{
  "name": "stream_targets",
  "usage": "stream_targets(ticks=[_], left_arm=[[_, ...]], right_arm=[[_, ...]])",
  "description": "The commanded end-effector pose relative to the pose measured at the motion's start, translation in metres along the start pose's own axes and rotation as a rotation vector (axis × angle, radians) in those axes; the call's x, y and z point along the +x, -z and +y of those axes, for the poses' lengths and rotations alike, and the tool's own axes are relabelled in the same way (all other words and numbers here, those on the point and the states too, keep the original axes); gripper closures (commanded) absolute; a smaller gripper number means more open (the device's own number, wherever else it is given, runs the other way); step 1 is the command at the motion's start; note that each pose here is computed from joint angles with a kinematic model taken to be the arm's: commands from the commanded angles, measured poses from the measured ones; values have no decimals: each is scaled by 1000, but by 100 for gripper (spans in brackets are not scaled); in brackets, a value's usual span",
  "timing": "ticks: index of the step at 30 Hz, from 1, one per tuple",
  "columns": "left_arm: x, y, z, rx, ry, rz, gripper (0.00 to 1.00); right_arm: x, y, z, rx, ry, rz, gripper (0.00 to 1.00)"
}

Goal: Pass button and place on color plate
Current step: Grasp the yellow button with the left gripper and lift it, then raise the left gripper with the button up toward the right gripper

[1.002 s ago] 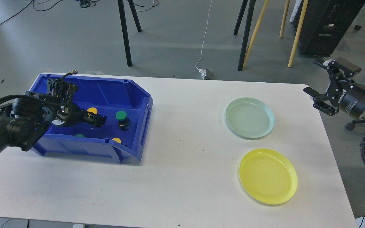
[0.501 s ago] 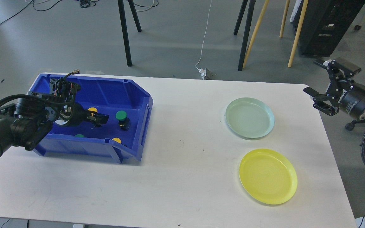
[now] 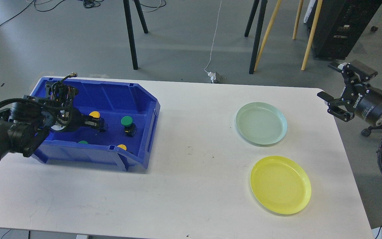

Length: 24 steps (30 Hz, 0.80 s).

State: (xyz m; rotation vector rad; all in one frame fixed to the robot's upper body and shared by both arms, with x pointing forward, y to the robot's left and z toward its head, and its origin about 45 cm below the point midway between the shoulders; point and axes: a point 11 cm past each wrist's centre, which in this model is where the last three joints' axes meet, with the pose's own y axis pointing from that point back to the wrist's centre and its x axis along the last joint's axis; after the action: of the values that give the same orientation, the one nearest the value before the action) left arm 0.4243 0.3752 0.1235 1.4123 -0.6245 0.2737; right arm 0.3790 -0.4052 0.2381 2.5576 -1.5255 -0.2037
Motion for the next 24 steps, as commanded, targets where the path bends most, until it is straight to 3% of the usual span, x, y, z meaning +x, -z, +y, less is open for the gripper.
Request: stream_targets(ticks=[1, 9, 15, 19, 24], left_arm=[[2, 1, 4, -14, -6, 1, 66], [9, 39, 50, -28, -50, 9, 66], [22, 40, 88, -87, -92, 7, 66], [53, 24, 132, -182, -154, 29, 66], [127, -7, 196, -345, -376, 84, 65]], right_arm=[[1, 0, 0, -1, -3, 0, 1], [-2, 0, -5, 8, -2, -6, 1], [-5, 3, -12, 29, -5, -12, 1], [-7, 15, -18, 89, -15, -22, 2], [-14, 38, -30, 175, 7, -33, 2]])
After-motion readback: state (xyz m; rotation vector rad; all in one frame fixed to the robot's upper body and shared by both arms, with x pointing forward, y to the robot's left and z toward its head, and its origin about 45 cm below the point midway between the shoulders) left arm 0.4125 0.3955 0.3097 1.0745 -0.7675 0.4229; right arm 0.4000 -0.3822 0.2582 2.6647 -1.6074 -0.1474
